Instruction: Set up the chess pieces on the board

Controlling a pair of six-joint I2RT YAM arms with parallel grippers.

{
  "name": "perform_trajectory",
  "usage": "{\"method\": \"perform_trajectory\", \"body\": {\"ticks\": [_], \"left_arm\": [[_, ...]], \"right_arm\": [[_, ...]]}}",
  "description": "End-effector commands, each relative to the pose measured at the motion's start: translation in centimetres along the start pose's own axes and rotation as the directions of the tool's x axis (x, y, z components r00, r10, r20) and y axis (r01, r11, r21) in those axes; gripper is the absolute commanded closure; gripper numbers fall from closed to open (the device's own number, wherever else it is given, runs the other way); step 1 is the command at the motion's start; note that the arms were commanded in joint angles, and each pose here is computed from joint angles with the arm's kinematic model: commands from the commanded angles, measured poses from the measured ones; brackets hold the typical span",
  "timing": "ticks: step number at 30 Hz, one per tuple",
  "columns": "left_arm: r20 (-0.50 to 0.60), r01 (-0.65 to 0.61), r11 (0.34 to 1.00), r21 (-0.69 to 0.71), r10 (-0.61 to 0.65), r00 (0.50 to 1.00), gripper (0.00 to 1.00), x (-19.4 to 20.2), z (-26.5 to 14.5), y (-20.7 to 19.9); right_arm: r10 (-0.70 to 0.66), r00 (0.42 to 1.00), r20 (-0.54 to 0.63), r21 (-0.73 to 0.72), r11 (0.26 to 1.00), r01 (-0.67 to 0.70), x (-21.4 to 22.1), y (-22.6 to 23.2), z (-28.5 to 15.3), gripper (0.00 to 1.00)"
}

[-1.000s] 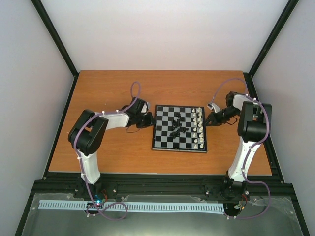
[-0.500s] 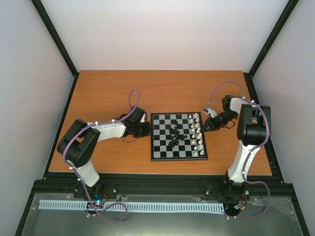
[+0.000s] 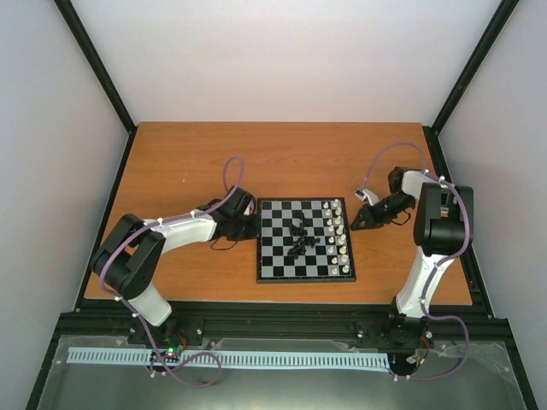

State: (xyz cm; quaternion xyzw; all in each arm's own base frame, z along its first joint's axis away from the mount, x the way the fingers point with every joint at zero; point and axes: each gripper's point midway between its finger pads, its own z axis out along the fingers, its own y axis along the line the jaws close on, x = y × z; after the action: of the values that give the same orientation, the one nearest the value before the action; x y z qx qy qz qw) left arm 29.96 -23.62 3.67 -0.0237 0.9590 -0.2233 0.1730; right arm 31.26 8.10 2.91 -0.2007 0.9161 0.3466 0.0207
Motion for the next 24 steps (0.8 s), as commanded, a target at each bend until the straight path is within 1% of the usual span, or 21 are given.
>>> {"method": "perform_trajectory", "body": {"ticks": [1, 2, 3, 4, 5, 6, 7, 8, 10, 12, 14, 16, 17, 18, 19, 20, 21, 23, 24], "left_arm": [[0.095, -0.092, 0.995, -0.04, 0.096, 0.991, 0.9, -3.0, -3.4, -1.3], [0.109, -0.104, 0.994, -0.044, 0.108, 0.988, 0.9, -3.4, -4.1, -1.6], [0.118, -0.114, 0.992, -0.047, 0.119, 0.986, 0.9, -3.7, -4.7, -1.8], [0.129, -0.126, 0.991, -0.046, 0.131, 0.983, 0.9, -4.0, -5.4, -2.1], [0.137, -0.139, 0.989, -0.045, 0.144, 0.98, 0.89, -4.3, -6.2, -2.4], [0.149, -0.152, 0.987, -0.044, 0.157, 0.976, 0.89, -4.6, -7.0, -2.8], [0.162, -0.162, 0.986, -0.046, 0.167, 0.972, 0.88, -5.0, -7.8, -3.1], [0.176, -0.174, 0.983, -0.05, 0.18, 0.968, 0.85, -5.3, -8.6, -3.3], [0.178, -0.192, 0.979, -0.075, 0.202, 0.963, 0.78, -5.6, -9.9, -3.3], [0.183, -0.21, 0.973, -0.093, 0.224, 0.957, 0.69, -5.9, -11.1, -3.4], [0.201, -0.224, 0.971, -0.083, 0.236, 0.951, 0.62, -6.3, -12.5, -4.1], [0.231, -0.241, 0.968, -0.066, 0.25, 0.94, 0.52, -7.0, -14.5, -5.1], [0.25, -0.251, 0.966, -0.063, 0.259, 0.933, 0.44, -7.5, -15.6, -5.7], [0.267, -0.261, 0.963, -0.065, 0.269, 0.925, 0.3, -8.1, -16.7, -6.2], [0.291, -0.275, 0.959, -0.069, 0.282, 0.914, 0.06, -8.9, -18.0, -6.9], [0.313, -0.283, 0.956, -0.084, 0.295, 0.903, 0.01, -9.6, -19.0, -7.2], [0.329, -0.28, 0.953, -0.119, 0.304, 0.894, 0.0, -10.3, -19.7, -7.1], [0.344, -0.246, 0.945, -0.215, 0.309, 0.886, 0.0, -11.4, -20.2, -5.7], [0.344, -0.227, 0.94, -0.254, 0.307, 0.887, 0.0, -11.7, -20.1, -5.0]], "right_arm": [[-0.021, 0.995, 0.097, 0.085, 0.996, 0.012, -1.4, -0.2, -4.8, 0.81], [-0.027, 0.993, 0.114, 0.109, 0.994, 0.014, -1.7, -0.2, -5.8, 0.79], [-0.032, 0.991, 0.133, 0.134, 0.991, 0.014, -1.9, -0.2, -6.8, 0.74], [-0.04, 0.988, 0.149, 0.157, 0.987, 0.016, -2.1, -0.1, -7.8, 0.68], [-0.059, 0.983, 0.174, 0.189, 0.982, 0.026, -2.4, 0.3, -9.0, 0.57], [-0.077, 0.978, 0.192, 0.218, 0.975, 0.034, -2.6, 0.6, -10.0, 0.36], [-0.097, 0.973, 0.208, 0.245, 0.969, 0.044, -2.8, 1.0, -10.8, 0.06], [-0.118, 0.966, 0.228, 0.27, 0.961, 0.054, -3.0, 1.5, -11.7, 0.01], [-0.157, 0.95, 0.27, 0.316, 0.946, 0.067, -3.5, 2.6, -13.3, 0.0], [-0.189, 0.929, 0.318, 0.362, 0.93, 0.066, -4.1, 3.6, -15.0, 0.0], [-0.196, 0.908, 0.37, 0.418, 0.908, 0.026, -4.6, 4.3, -17.0, 0.0], [-0.238, 0.88, 0.412, 0.45, 0.892, 0.031, -5.1, 5.7, -18.8, 0.0], [-0.279, 0.857, 0.434, 0.466, 0.883, 0.051, -5.5, 6.6, -19.7, 0.0], [-0.337, 0.824, 0.456, 0.479, 0.873, 0.092, -5.8, 7.9, -20.5, 0.0], [-0.401, 0.781, 0.479, 0.487, 0.861, 0.144, -6.1, 9.5, -21.2, 0.0], [-0.462, 0.731, 0.502, 0.498, 0.845, 0.193, -6.3, 10.7, -21.5, 0.0], [-0.514, 0.676, 0.528, 0.52, 0.825, 0.221, -6.4, 11.8, -22.0, 0.0], [-0.545, 0.593, 0.593, 0.556, 0.81, 0.188, -6.4, 12.5, -22.7, 0.0], [-0.535, 0.566, 0.627, 0.555, 0.817, 0.156, -6.4, 12.6, -23.0, 0.0]]}}
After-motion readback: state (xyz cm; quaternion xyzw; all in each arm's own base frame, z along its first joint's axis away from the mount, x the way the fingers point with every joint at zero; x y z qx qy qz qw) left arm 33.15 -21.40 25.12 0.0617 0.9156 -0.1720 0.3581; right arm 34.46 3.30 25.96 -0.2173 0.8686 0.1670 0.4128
